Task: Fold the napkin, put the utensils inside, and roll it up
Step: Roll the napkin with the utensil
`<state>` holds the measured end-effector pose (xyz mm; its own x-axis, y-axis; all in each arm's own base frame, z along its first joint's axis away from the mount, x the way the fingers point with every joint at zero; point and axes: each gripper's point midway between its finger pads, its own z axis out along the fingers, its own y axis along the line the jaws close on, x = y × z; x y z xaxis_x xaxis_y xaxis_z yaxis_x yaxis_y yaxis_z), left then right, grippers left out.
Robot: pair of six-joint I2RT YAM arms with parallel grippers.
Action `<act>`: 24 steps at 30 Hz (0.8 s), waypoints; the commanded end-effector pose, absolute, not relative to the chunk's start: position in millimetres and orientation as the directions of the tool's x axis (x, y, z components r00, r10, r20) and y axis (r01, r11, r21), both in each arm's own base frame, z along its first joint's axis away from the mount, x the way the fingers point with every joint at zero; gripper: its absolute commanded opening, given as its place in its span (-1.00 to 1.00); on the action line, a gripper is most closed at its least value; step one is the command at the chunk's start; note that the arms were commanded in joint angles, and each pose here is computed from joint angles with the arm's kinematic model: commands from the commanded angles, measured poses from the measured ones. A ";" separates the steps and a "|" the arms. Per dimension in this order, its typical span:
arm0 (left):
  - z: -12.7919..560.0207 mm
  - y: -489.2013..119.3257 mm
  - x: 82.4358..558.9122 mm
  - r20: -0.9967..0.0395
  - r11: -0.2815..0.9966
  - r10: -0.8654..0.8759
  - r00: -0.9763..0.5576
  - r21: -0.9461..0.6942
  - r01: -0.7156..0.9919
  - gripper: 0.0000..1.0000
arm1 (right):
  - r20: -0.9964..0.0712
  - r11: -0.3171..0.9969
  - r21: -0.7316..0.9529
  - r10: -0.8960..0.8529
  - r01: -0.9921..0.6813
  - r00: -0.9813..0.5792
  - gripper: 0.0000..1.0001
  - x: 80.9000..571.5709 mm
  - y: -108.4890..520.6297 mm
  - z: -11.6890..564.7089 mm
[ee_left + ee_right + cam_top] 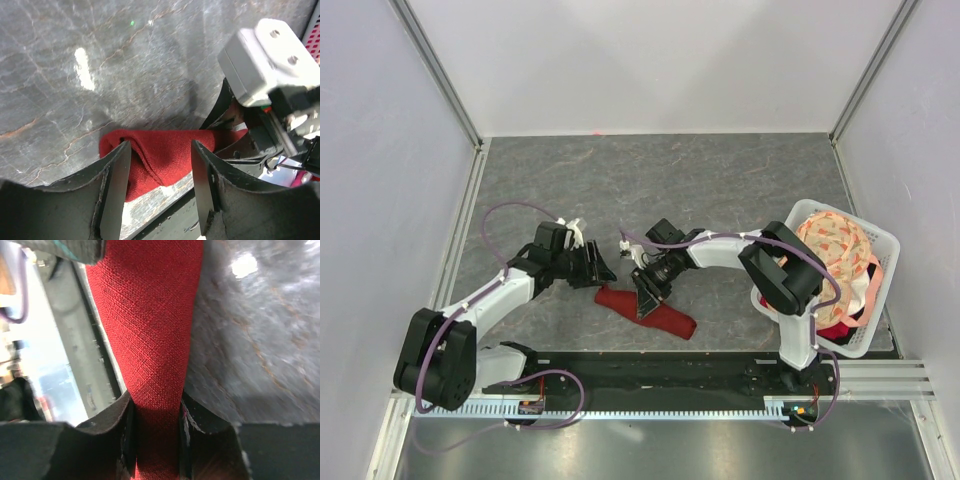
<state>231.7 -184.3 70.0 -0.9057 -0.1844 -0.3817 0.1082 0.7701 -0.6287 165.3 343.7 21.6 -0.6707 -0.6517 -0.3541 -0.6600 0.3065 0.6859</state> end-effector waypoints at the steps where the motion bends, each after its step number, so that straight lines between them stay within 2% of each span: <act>1: 66.0 -186.8 229.8 -0.392 0.756 -0.168 -0.905 -0.640 0.137 0.13 | -0.277 0.290 0.764 -0.659 -0.576 -0.699 -0.28 157.7 338.4 8.7; 18: 58.2 -187.7 216.4 -0.361 0.734 -0.185 -0.914 -0.669 0.116 0.05 | -0.169 0.365 0.806 -0.615 -0.467 -0.771 -0.26 171.6 330.4 -14.1; 21: 53.0 -188.2 214.6 -0.348 0.732 -0.182 -0.920 -0.672 0.109 -0.32 | -0.184 0.372 0.794 -0.607 -0.481 -0.773 -0.21 176.6 330.9 -10.9; 22: 51.0 -188.1 214.7 -0.343 0.735 -0.182 -0.921 -0.670 0.105 -0.61 | -0.185 0.380 0.789 -0.603 -0.484 -0.776 -0.17 178.0 331.1 -9.5; 24: 50.5 -187.5 216.4 -0.342 0.741 -0.185 -0.921 -0.664 0.098 -0.84 | -0.210 0.390 0.771 -0.590 -0.503 -0.780 -0.07 184.3 331.8 -0.4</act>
